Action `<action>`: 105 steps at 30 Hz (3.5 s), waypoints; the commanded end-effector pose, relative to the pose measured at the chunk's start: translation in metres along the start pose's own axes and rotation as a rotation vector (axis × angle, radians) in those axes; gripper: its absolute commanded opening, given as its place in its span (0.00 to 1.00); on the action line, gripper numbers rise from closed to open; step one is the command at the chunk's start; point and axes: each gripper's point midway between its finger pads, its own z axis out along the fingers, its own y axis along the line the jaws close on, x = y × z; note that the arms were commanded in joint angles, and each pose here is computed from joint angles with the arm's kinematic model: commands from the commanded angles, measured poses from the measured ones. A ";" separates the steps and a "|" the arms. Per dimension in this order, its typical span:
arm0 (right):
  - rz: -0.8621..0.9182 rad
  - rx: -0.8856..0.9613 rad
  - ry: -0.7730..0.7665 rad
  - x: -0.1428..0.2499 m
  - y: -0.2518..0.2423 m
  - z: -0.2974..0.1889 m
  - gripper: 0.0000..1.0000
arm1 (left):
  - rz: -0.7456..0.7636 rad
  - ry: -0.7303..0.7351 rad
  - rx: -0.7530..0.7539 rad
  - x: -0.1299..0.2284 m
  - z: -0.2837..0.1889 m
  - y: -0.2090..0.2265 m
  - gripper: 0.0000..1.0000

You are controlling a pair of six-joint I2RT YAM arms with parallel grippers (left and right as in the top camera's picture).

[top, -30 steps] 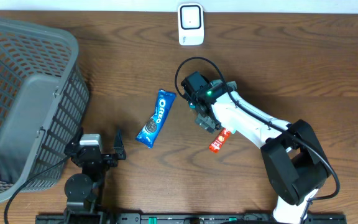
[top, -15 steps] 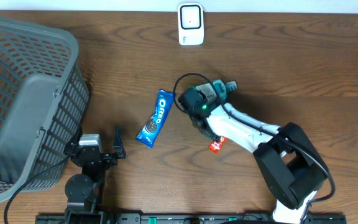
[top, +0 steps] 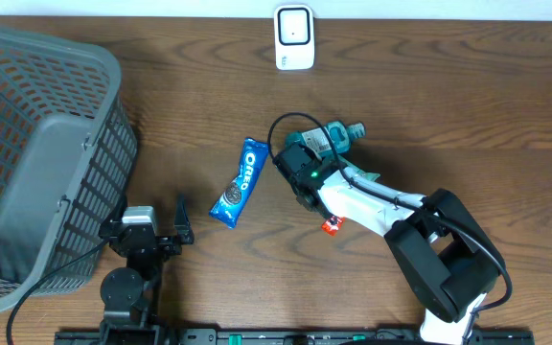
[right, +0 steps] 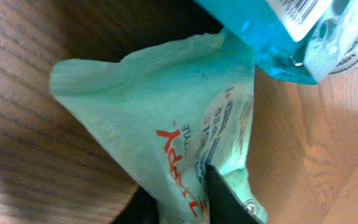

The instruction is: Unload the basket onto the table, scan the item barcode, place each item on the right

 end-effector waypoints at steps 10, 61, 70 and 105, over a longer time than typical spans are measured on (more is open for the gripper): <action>0.247 -0.778 -0.013 -0.022 0.012 -0.134 0.01 | 0.019 0.059 -0.022 0.019 0.001 0.004 0.98; 0.886 -1.481 0.085 -0.043 -0.032 -0.187 0.02 | 0.019 0.060 -0.022 0.019 0.001 0.004 0.98; 0.828 -0.745 -0.300 -0.088 -0.095 -0.103 0.01 | 0.019 0.059 -0.022 0.019 0.001 0.004 0.98; 0.663 -0.157 -0.797 -0.313 -0.193 0.008 0.01 | 0.019 0.059 -0.022 0.019 0.001 0.004 0.98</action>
